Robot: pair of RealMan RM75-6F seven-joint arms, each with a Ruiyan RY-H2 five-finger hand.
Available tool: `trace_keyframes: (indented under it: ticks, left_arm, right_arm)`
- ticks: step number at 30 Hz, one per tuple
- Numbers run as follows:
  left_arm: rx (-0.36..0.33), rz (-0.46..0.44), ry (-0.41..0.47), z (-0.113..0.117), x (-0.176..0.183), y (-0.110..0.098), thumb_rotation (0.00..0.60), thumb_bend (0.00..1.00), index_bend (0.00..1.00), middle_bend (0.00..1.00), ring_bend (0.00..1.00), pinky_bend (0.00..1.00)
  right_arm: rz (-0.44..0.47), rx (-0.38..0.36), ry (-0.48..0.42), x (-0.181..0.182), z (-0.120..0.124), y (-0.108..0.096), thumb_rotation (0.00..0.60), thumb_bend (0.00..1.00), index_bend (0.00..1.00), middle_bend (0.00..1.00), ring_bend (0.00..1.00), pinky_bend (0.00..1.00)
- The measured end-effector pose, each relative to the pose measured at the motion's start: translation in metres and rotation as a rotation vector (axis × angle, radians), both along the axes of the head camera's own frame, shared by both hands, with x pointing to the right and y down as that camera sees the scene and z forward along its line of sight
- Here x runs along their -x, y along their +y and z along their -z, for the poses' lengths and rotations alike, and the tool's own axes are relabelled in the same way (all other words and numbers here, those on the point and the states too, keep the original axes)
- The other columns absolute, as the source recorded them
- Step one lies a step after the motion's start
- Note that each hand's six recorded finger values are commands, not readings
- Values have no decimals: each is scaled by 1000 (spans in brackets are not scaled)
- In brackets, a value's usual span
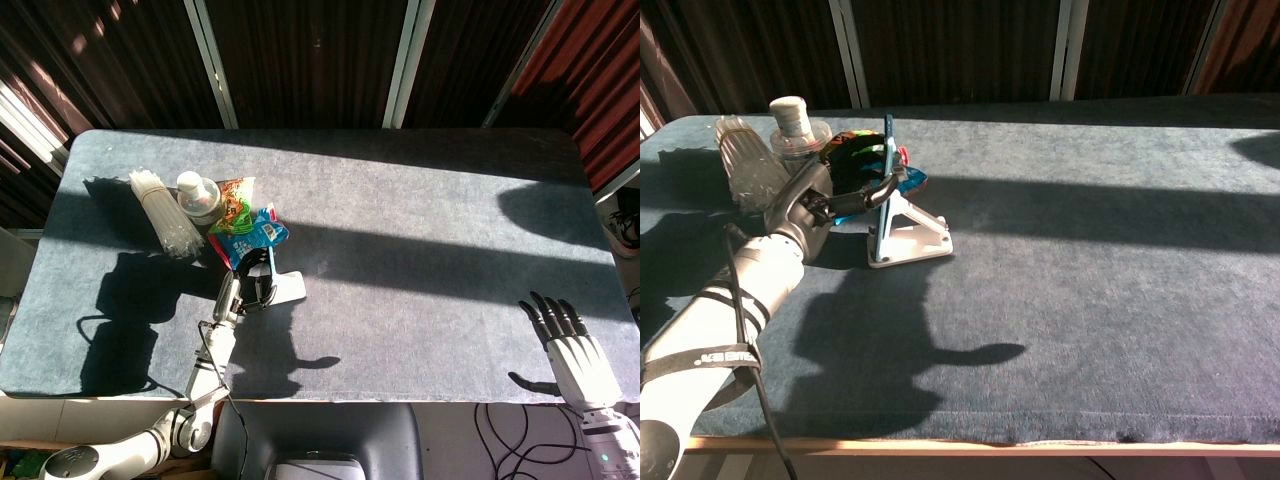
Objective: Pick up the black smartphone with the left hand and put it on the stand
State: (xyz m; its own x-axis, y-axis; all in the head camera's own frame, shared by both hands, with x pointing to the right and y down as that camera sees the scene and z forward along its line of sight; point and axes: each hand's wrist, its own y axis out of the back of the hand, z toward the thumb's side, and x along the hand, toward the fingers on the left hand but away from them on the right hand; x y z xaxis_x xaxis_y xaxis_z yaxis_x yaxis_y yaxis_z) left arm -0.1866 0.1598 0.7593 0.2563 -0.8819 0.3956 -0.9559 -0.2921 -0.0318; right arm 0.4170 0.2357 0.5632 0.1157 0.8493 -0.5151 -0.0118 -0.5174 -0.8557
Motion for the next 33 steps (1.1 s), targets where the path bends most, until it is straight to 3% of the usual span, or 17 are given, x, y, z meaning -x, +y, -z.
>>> trace_keyframes:
  ticks: [9,17,24,33]
  left_arm:
    - [19,-6,1,-3,-2,0,600,344,303,517,227,42]
    - [-7,-5,-6,-2,-1,-2,600,342,70,178,21,11]
    - [-29,-26,-22,0,-2,-1,600,317,0,22,0,0]
    - [-64,-39,-24,5,-3,-2,600,288,0,0,0,0]
  right_arm:
    - [-4,-6,-5,-1,2,0,600,245,0,0,0,0]
    - [-5,-7,-6,-2,3,0,600,245,0,0,0,0]
    - [-5,-7,-5,-2,3,0,600,245,0,0,0,0]
    - [-4,-8,-5,-2,3,0,600,245,0,0,0,0]
